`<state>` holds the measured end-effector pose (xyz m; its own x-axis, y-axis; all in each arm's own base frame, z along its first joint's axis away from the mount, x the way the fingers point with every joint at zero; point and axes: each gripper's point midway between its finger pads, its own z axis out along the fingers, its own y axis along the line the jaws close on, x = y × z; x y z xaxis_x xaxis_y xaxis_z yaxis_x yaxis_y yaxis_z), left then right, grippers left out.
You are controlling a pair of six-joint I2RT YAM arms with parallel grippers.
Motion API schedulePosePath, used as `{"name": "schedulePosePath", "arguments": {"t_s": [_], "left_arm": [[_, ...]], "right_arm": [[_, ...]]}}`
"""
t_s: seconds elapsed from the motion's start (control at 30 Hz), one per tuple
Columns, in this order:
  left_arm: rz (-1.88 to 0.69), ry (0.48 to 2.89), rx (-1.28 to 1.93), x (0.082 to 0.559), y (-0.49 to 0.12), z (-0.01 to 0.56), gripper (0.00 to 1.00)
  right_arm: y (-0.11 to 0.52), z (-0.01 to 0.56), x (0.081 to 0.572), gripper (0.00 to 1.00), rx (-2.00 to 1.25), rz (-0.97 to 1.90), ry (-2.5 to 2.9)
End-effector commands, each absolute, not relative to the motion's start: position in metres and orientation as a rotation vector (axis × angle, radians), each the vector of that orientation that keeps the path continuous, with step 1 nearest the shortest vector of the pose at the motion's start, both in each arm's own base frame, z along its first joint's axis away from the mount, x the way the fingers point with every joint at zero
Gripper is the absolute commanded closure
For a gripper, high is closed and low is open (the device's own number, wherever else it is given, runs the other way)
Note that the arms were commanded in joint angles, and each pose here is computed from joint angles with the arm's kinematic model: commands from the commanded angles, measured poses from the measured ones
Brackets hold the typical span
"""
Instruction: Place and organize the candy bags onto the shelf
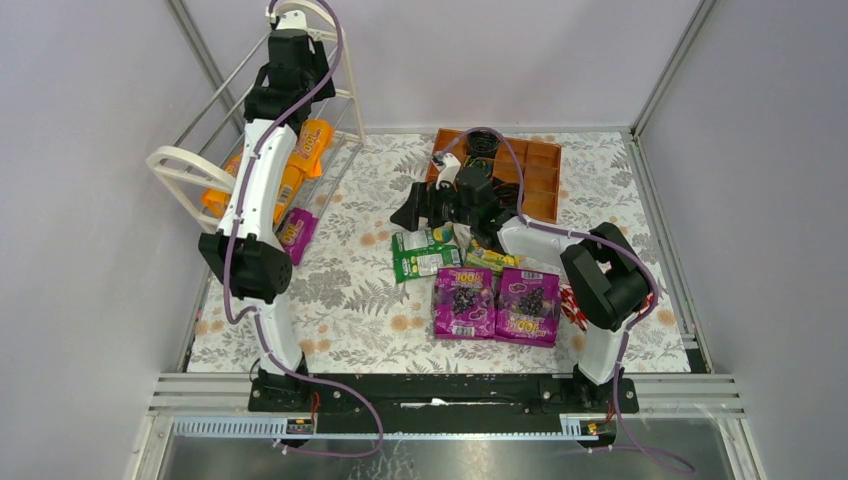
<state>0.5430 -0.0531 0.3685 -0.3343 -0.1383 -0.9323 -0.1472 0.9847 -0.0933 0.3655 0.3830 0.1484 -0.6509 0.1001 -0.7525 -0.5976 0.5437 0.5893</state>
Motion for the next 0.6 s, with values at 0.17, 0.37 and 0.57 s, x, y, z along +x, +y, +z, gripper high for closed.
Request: {"name": "schedulePosePath", "arguments": {"t_s": [0.17, 0.37, 0.57], "left_arm": [[-0.201, 1.956, -0.115, 0.508, -0.088, 0.381, 0.47], [-0.332, 1.979, -0.078, 0.485, -0.106, 0.385, 0.48], [-0.451, 2.026, -0.045, 0.461, -0.121, 0.374, 0.48]], "right_arm": [[0.387, 0.155, 0.368, 0.0, -0.407, 1.194, 1.97], [0.389, 0.156, 0.367, 0.0, -0.385, 1.221, 1.969], [0.405, 0.172, 0.373, 0.0, -0.225, 1.407, 1.943]]}}
